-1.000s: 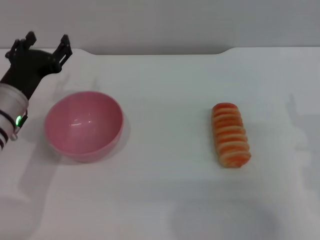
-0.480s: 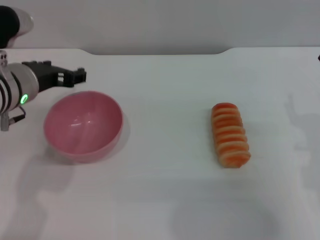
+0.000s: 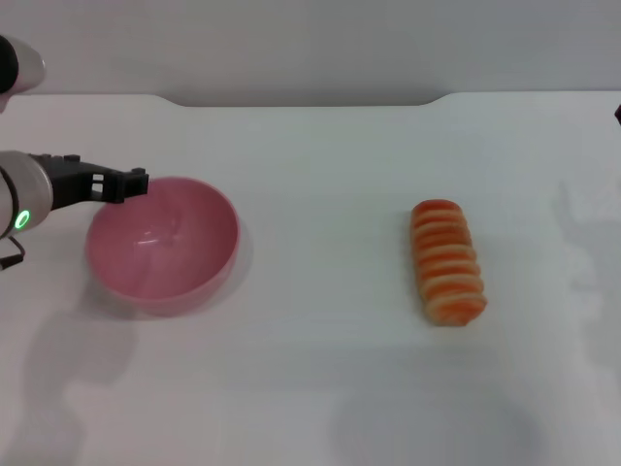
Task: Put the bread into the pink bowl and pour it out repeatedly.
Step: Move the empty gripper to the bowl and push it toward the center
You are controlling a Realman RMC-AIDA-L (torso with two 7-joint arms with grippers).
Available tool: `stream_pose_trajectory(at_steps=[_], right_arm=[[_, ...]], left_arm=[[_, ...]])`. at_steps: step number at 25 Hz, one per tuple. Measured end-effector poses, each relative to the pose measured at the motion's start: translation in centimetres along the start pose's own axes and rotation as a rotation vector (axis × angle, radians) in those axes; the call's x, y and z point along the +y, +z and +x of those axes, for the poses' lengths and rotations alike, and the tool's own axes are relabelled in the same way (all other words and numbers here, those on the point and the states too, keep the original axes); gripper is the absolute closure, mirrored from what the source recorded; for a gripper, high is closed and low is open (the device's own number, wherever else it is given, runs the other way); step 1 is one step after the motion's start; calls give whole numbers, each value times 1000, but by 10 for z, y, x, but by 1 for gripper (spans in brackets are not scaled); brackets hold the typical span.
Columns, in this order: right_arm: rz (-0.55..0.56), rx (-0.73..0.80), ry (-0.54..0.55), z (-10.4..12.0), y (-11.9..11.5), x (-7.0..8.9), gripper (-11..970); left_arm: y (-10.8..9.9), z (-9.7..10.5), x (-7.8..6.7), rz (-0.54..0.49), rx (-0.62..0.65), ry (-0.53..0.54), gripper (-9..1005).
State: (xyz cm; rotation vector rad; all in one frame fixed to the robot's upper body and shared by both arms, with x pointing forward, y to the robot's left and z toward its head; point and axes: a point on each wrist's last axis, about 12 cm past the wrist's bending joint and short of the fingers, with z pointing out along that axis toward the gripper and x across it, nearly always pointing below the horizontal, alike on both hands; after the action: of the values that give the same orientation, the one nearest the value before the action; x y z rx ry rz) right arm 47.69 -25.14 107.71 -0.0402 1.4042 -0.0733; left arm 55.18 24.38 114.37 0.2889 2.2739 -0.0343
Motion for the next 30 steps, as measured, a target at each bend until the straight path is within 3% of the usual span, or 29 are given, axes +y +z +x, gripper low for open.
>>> stream_pose_trajectory(at_steps=[16,30], right_arm=[[2,-2,-16,-1,1,-1,137],[3,-3,-16,-1,0,0,137]], left_arm=[[4,35,-5,14,96,-13,195],[10,36,-12,34,87,-3,199]])
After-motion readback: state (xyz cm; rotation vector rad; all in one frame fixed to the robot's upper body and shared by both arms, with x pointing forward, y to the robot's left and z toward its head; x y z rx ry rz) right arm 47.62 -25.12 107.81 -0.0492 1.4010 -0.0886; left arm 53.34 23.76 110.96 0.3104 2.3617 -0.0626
